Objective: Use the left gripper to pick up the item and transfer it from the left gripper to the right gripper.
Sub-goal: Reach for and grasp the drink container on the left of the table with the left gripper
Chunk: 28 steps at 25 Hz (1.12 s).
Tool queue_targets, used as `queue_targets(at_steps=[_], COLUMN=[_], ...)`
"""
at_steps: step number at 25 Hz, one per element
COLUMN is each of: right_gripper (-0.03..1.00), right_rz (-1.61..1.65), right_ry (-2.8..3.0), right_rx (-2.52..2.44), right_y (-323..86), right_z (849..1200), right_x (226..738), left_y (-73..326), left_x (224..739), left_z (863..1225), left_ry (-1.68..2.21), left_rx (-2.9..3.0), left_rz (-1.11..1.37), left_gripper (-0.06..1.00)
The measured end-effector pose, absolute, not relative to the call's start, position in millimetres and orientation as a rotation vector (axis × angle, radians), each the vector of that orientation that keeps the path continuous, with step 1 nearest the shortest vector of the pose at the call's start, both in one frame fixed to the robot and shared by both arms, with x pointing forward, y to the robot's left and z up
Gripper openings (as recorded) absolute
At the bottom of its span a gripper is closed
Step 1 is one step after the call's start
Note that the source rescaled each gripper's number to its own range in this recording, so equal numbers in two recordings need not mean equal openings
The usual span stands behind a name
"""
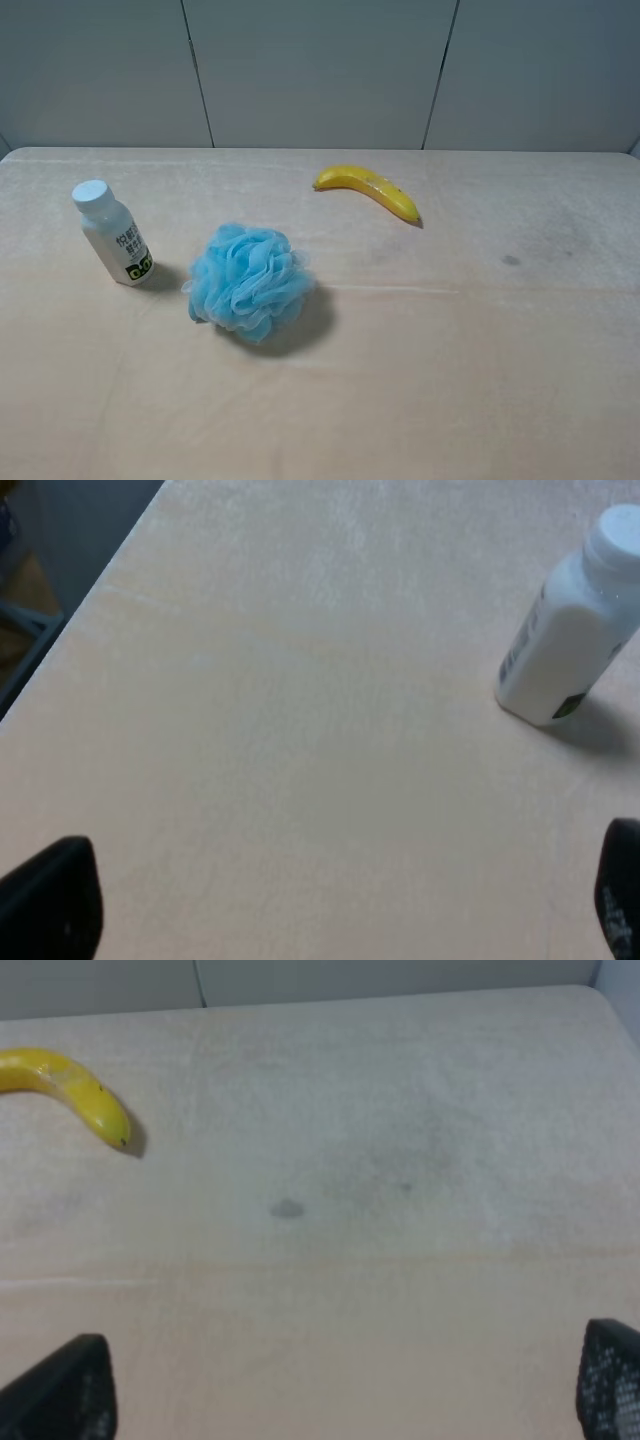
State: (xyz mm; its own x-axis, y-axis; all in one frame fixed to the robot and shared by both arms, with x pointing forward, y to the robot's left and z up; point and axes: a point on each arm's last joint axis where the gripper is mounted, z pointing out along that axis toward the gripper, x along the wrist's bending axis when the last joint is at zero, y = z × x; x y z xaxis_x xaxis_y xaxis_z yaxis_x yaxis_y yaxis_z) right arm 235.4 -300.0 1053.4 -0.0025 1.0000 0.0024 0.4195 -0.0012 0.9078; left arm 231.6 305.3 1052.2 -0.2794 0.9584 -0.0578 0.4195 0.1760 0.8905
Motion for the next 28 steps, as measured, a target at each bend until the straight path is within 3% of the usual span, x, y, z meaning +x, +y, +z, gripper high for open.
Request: queue_targets(at_steps=[21,28], right_gripper=[1.0,1.0], right_rz=[0.977,0.977], right_ry=[1.521,1.521], right_rx=[1.52,1.52], right_y=[-300.0,-300.0], right_z=[1053.5,1053.5], right_x=[235.4,235.4], left_y=[305.2,306.6], left_x=[231.3,239.2], left_z=[1052.8,1093.2], left_ry=[1.802,1.796], left_rx=[1.302,1.327], left_rz=[1.055,1.06], left_gripper=[0.95,0.95])
